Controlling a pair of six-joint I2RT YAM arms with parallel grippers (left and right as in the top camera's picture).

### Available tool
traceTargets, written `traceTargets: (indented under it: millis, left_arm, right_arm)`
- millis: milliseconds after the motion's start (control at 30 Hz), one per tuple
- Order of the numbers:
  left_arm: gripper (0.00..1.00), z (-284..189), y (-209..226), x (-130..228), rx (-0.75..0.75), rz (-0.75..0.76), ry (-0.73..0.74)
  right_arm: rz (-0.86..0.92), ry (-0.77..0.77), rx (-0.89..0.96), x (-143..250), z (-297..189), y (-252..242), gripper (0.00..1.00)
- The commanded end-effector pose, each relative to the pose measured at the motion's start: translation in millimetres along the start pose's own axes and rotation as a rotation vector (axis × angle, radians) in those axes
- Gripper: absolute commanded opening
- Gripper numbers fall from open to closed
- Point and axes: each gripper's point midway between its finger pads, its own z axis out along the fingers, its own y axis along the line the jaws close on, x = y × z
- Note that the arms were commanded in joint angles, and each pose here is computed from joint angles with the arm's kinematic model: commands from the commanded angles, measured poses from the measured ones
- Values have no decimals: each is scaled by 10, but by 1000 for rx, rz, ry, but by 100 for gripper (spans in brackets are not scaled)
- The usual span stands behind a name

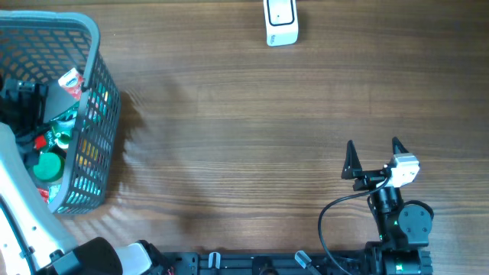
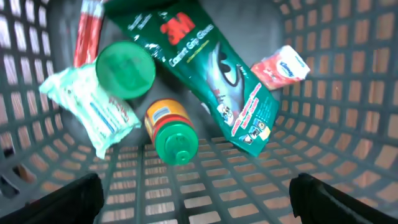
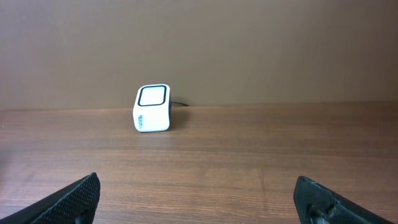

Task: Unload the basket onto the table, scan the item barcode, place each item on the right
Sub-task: 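Reach the left gripper into the basket toward the sriracha bottle, then grasp the red sriracha bottle with the left gripper and lift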

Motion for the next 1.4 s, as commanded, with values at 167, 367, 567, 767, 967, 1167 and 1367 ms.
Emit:
traceTargets:
  millis: [167,367,567,767,967,1167,1367]
  left_arm:
    - [100,490,216,221,-134,-333,70]
    - [100,762,223,259,-161,-338,84]
    - [100,1007,231,300,-224,-330,116]
    - [92,1236,210,466,-271,-334,219]
    - [67,1289,242,499,-300,-333,235]
    - [48,1292,252,480,-304,-331,223]
    - [45,1290,249,479,-301,-328,223]
  right_arm:
    - [-11,-2,2,-3,1,-1,100]
    - [-11,-2,2,-1,1,-1,100]
    - [-11,-2,2,-3,1,-1,100]
    - [-11,-2,2,-1,1,-1,100]
    - [-11,-2,2,-1,1,-1,100]
    - [-11,-2,2,-1,1,-1,100]
    - [-11,-2,2,-1,1,-1,100]
